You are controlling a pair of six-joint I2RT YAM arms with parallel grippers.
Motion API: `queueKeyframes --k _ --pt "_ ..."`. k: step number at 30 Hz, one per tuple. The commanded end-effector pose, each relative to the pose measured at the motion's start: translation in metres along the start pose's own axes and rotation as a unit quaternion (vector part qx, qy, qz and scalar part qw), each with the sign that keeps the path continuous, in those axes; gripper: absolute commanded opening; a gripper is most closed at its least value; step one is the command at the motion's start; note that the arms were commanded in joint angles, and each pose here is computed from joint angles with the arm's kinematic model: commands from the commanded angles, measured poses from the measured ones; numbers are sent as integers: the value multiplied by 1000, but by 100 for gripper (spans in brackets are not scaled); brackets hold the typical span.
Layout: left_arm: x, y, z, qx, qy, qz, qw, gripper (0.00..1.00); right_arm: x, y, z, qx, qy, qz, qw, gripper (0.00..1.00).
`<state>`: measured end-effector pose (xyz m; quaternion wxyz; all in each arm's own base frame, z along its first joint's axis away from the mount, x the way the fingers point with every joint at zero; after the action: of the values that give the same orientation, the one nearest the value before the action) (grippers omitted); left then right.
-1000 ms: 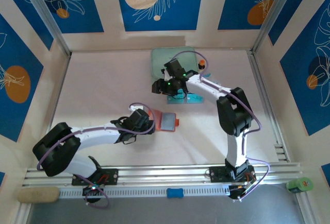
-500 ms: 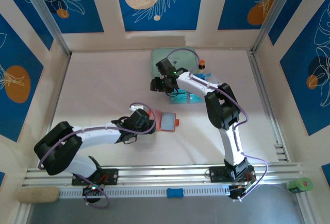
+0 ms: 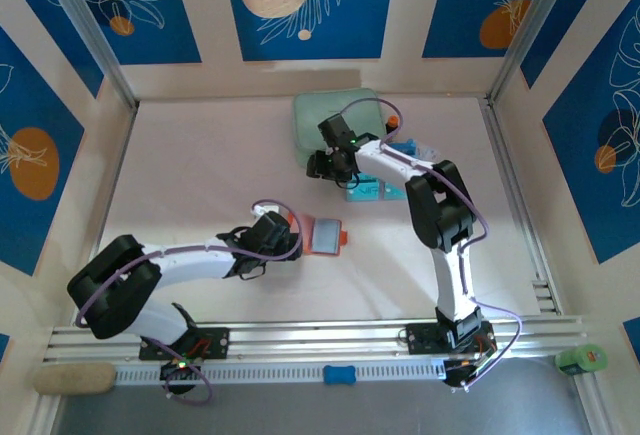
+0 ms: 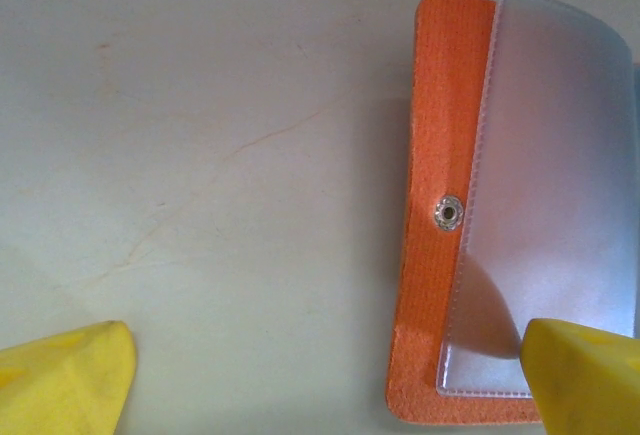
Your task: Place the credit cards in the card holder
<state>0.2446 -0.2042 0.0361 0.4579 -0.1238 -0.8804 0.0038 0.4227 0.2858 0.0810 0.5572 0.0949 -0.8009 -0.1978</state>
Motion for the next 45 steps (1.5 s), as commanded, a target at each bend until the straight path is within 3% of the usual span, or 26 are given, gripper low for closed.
queueKeyframes --k 1,9,16,26,29,36,39,45 --pt "-3 2 2 7 5 1 1000 98 54 35 -16 23 -28 -87 996 55" --pt "-3 2 2 8 5 1 1000 98 105 7 -32 15 -60 -88 994 54" --pt "-4 0 2 7 7 3 1000 98 134 -87 -55 -81 -106 -53 990 55" --pt "-5 -2 0 5 9 4 1000 98 178 -210 -109 -280 -166 -90 941 49" --pt "-5 -2 1 5 11 3 1000 98 173 -233 -124 -316 -152 -107 930 43" --pt "-4 -2 2 12 12 3 1000 98 139 -247 -154 -336 -98 -150 925 10" --pt "-4 -1 2 16 13 3 1000 98 122 -244 -162 -335 -73 -173 924 3" --pt "-4 1 4 19 15 -1 1000 98 93 -231 -163 -321 -22 -212 923 0"
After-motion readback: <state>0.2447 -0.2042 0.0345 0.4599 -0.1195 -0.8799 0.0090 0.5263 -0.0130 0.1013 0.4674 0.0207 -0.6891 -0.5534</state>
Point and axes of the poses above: each hand's point on the last joint's axis, 136 mm out from that joint toward the fingers, its own x axis back along the fingers, its own y axis along the line the jaws close on, z = x × y, the point moved 1 cm from there along x, back along the fingers, and after that the axes turned 8 degrees about -x, right-handed, at the moved point
